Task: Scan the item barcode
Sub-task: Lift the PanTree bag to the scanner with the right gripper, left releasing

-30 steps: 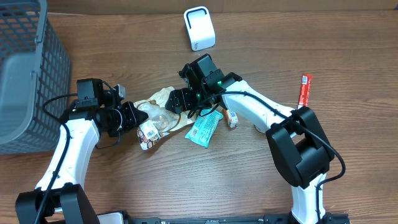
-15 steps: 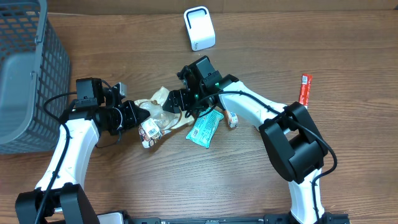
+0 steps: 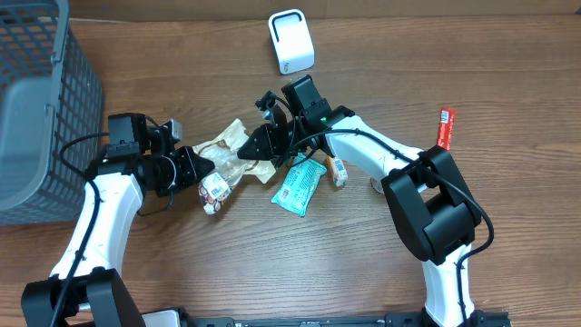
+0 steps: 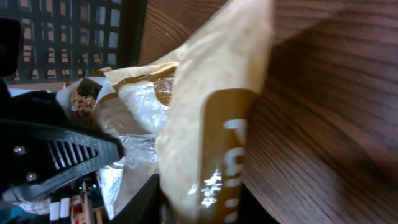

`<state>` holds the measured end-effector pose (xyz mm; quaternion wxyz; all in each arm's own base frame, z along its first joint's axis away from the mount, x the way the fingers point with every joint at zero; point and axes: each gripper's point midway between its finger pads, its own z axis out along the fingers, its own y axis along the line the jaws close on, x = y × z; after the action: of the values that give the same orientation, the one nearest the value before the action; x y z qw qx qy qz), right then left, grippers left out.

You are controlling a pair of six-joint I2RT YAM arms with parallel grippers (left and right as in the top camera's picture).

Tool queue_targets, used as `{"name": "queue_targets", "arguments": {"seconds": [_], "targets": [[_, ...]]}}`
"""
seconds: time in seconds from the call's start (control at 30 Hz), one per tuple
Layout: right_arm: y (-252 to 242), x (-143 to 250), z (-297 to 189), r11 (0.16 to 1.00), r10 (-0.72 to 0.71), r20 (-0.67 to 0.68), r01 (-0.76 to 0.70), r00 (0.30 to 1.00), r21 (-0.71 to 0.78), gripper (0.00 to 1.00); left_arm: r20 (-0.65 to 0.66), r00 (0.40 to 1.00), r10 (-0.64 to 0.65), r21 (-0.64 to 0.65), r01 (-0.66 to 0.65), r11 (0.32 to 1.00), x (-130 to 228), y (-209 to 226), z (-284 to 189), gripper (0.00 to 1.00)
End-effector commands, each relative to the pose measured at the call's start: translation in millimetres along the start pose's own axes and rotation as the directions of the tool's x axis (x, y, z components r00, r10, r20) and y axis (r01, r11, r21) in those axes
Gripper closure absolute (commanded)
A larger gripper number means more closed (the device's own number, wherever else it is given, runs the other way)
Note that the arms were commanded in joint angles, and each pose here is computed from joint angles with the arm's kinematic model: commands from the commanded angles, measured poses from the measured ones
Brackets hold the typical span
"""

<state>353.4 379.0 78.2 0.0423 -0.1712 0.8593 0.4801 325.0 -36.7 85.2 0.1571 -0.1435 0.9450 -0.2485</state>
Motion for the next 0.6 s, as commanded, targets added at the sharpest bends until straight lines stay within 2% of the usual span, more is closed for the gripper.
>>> {"name": "queue_targets", "arguments": {"seconds": [0.0,0.03,0.07,0.3,0.37,0.4,0.43,0.57], "targets": [[12.0,7.1,4.8,0.997,-0.05,-0.032,0.048,0.998,-0.058,0.82,0.072,0.996,0.049,-0.075,-0.044,0.996,-18.2,5.0,-8.2,0.62],[9.8,6.2,5.0,0.997,-0.059,-0.026,0.058,0.998,-0.045,0.84,0.084,0.995,0.053,-0.097,-0.044,0.994,-20.9,8.5,-8.7,0.51],[7.8,5.3,5.1,0.998,-0.062,-0.021,0.061,0.998,-0.033,0.85,0.098,0.994,0.057,-0.122,-0.045,0.992,-24.3,12.4,-9.4,0.47],[-8.4,-14.1,-6.3,0.986,-0.119,0.064,0.11,0.991,0.126,0.94,0.255,0.961,0.104,-0.195,-0.054,0.979,-62.9,18.7,-17.9,0.34],[-4.1,-22.8,-16.0,0.973,-0.174,0.096,0.156,0.98,0.17,0.96,0.306,0.944,0.126,-0.206,-0.063,0.976,-76.1,17.6,-21.9,0.18],[0.0,-28.8,-23.4,0.962,-0.209,0.118,0.183,0.971,0.202,0.96,0.332,0.933,0.136,-0.218,-0.065,0.974,-82.8,18.0,-24.4,0.16],[4.4,-35.5,-32.3,0.946,-0.253,0.14,0.215,0.957,0.241,0.96,0.357,0.922,0.146,-0.235,-0.063,0.97,-89.1,19.5,-27.2,0.01],[22.6,-59.4,-69.7,0.84,-0.446,0.186,0.338,0.875,0.424,0.96,0.411,0.896,0.165,-0.327,-0.025,0.945,-101.9,33.6,-37.1,0.0]]}}
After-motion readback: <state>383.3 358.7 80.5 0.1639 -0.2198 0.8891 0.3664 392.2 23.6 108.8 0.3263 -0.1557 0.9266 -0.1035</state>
